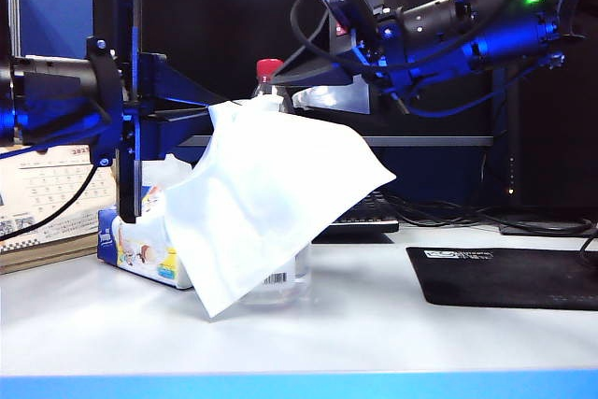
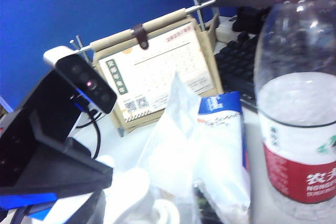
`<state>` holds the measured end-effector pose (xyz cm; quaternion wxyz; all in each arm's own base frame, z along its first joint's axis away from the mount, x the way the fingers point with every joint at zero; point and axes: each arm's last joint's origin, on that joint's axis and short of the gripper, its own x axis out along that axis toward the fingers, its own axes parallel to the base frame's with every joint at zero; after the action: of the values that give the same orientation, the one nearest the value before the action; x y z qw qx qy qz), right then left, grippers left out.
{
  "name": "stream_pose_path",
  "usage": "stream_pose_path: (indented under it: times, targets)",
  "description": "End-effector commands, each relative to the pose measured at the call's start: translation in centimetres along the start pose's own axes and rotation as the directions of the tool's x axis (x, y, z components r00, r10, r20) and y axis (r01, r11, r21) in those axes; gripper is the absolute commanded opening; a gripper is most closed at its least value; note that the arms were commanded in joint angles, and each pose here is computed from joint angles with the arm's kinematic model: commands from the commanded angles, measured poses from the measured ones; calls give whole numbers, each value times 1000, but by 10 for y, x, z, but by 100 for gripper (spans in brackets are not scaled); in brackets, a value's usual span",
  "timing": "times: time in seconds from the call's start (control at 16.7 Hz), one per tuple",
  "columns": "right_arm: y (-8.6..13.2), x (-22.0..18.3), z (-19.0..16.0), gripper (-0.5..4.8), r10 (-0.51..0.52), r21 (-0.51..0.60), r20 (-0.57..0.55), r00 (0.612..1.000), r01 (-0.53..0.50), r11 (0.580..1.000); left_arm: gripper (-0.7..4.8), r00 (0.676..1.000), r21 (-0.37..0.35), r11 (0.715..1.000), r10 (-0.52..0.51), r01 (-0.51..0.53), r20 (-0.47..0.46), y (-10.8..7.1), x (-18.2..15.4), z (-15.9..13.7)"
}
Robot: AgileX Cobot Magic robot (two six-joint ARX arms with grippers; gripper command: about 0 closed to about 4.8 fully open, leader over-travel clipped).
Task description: Pull out a tissue from the tissue dispenser, then press the switch of the alcohol sanitizer bottle to drop some sanitizer on the paper tissue, and finally place the treated tissue on the table.
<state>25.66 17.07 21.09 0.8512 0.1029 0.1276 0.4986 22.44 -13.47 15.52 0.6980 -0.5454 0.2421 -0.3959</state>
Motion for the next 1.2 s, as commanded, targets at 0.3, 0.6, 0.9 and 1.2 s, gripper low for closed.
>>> stream_pose_path:
  times: [0.3, 0.6, 0.9, 1.2]
  targets:
    - [5, 3, 6, 136, 20, -34, 41, 999, -19, 999, -6, 999, 12, 1000, -28, 28, -16, -3, 1, 0]
    - [9, 9, 19, -1, 38, -54, 68, 997, -34, 998, -6, 999, 13, 999, -29, 29, -18, -4, 1, 1]
    - [5, 16, 15, -1, 59, -20, 4, 998, -59, 998, -6, 999, 13, 999, -30, 30, -19, -4, 1, 1]
    - [23, 24, 10, -1, 118, -28, -17, 993, -119, 993, -6, 999, 14, 999, -30, 31, -19, -4, 1, 1]
